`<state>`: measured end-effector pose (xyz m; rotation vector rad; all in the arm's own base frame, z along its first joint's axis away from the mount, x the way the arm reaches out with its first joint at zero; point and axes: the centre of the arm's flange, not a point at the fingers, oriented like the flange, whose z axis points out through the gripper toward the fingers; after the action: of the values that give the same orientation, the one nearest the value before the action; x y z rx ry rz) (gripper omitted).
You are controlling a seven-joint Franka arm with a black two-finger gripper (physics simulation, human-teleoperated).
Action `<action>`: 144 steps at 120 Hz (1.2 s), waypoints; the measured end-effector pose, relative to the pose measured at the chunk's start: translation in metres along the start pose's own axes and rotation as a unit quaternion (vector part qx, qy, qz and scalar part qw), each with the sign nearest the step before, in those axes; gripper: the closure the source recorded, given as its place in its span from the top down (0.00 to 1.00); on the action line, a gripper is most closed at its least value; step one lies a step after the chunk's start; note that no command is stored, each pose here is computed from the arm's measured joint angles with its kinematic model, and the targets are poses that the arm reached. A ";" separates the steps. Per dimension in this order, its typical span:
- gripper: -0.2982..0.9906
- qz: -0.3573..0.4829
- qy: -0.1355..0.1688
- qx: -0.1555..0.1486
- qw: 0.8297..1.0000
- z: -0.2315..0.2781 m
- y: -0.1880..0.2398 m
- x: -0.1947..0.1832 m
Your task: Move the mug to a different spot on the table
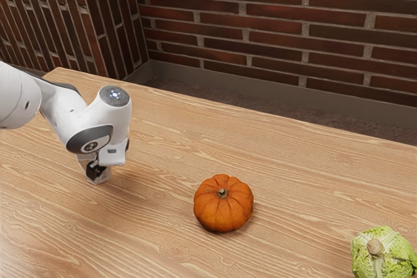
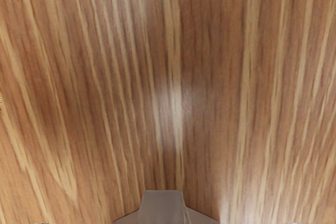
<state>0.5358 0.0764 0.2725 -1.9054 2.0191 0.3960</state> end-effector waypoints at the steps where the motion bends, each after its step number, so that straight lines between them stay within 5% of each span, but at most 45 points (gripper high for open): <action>1: 0.65 0.000 0.000 0.000 1.000 0.000 0.000 0.000; 83: 0.28 -0.009 0.011 0.011 1.000 0.000 -0.002 -0.007; 144: 0.21 -0.021 0.004 0.021 1.000 -0.013 -0.015 -0.012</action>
<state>0.5502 0.0809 0.2901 -1.9234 1.9734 0.3347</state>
